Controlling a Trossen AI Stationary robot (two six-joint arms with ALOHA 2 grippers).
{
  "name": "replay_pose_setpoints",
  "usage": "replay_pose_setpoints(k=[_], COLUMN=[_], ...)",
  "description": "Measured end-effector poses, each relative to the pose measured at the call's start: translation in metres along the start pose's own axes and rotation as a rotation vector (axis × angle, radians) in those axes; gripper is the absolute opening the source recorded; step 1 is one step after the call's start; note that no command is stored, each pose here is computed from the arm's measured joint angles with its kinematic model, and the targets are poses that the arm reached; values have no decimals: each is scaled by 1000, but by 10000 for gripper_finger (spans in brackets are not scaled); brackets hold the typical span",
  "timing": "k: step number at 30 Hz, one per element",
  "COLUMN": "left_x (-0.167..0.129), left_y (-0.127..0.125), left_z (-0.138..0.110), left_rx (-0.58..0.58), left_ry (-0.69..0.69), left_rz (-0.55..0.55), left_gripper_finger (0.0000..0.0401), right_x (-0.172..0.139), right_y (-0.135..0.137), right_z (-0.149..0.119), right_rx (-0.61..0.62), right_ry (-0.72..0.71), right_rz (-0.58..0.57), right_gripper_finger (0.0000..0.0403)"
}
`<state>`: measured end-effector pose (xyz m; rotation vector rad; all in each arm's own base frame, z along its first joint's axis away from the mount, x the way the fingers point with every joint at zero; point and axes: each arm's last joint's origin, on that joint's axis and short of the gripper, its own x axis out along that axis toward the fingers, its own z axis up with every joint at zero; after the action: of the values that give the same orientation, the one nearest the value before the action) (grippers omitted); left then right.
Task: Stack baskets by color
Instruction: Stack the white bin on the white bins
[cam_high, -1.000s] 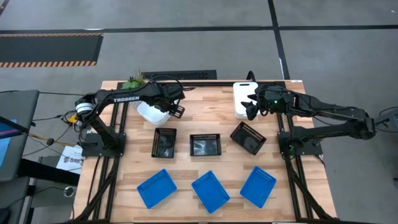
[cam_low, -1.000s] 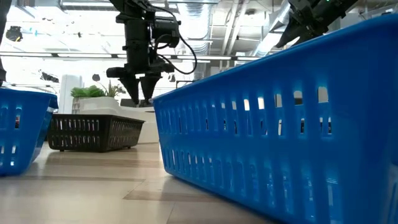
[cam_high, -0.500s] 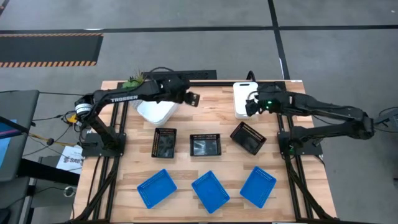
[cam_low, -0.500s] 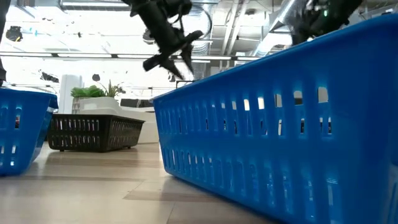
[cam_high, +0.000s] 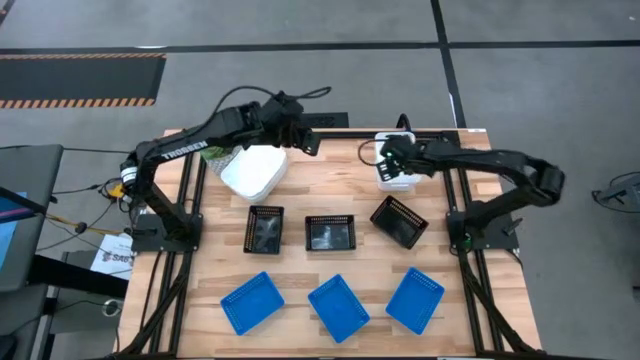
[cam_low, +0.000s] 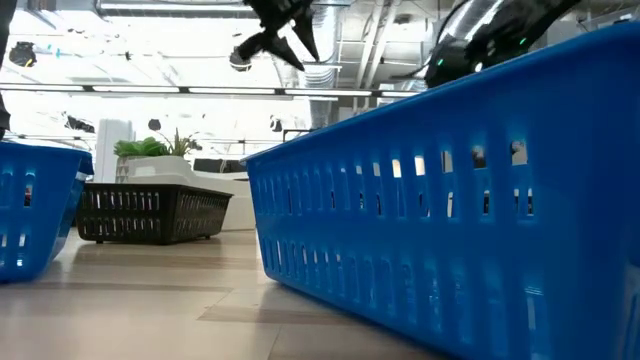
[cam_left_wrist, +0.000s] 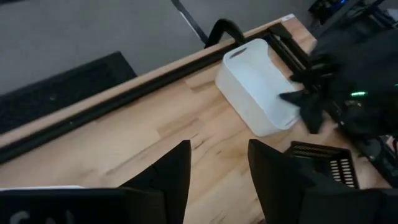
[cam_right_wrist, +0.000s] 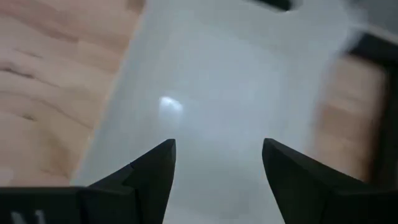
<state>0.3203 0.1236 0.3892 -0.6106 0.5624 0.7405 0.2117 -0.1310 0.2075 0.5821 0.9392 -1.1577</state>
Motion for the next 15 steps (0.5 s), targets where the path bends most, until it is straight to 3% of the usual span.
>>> replay_pose_setpoints(k=[3,7,11,15], left_x=[-14,-24,-26,-26], left_y=[-4,-5,0,6], left_z=[7,9,5,1], left_rx=[19,46,66,38], left_ry=[-13,-3,23,31], left_rz=[-14,3,90,197], left_gripper_finger=[146,146,146,146], right_x=[23,41,38,26], right_y=[14,42,71,81], right_z=[3,4,5,8], right_rx=[-4,-44,-91,-72], right_ry=[45,71,33,-31], right_rz=[91,335,609,711], right_gripper_finger=[264,264,264,264])
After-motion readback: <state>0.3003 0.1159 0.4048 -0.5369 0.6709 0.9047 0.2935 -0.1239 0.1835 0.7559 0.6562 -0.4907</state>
